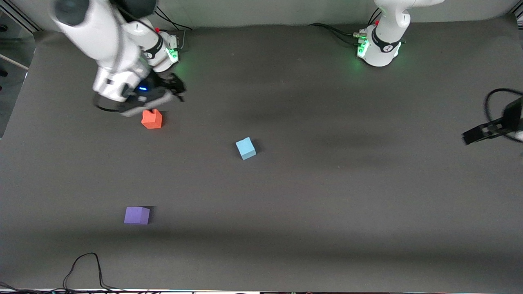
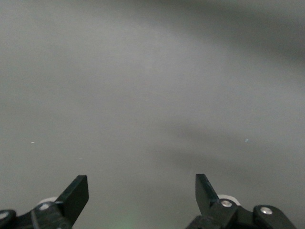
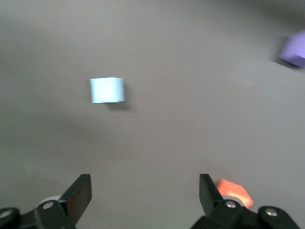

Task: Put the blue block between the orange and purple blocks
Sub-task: 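Reach the right gripper to the blue cube and grasp it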

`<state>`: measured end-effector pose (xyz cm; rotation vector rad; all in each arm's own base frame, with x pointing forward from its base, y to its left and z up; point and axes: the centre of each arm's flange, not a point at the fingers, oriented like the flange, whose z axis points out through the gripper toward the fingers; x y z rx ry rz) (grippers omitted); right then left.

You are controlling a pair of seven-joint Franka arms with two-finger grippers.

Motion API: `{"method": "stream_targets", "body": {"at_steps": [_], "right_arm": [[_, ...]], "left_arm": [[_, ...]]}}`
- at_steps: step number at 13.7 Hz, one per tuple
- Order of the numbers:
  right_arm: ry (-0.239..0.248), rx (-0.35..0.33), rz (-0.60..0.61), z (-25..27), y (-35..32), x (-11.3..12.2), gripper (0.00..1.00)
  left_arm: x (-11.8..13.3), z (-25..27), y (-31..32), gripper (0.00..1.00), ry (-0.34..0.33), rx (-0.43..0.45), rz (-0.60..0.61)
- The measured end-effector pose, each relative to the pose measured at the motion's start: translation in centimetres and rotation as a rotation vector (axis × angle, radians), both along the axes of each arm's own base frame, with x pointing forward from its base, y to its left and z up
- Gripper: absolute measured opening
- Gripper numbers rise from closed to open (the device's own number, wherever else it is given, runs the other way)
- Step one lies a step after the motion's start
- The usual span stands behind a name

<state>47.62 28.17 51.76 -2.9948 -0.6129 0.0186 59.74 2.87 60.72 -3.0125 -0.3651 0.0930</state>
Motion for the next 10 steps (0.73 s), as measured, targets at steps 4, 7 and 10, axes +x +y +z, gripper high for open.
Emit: {"method": "stream_targets", "body": {"at_steps": [4,7,10], "right_arm": [[0.0,0.011,0.021,-6.9,9.3,4.1,1.0],[-0.052,-0.054,0.024,-13.1,13.3,4.2,1.0],[-0.06,-0.038,0.006,-19.4,15.4,3.3,1.0]], "left_arm": [[-1.5,0.4,2.5,1.0,0.005,-0.044,0.01],[-1.7,0.7,1.0,1.0,0.0,-0.042,-0.013],[-1.8,0.8,-1.1,1.0,0.006,-0.05,-0.019]]}}
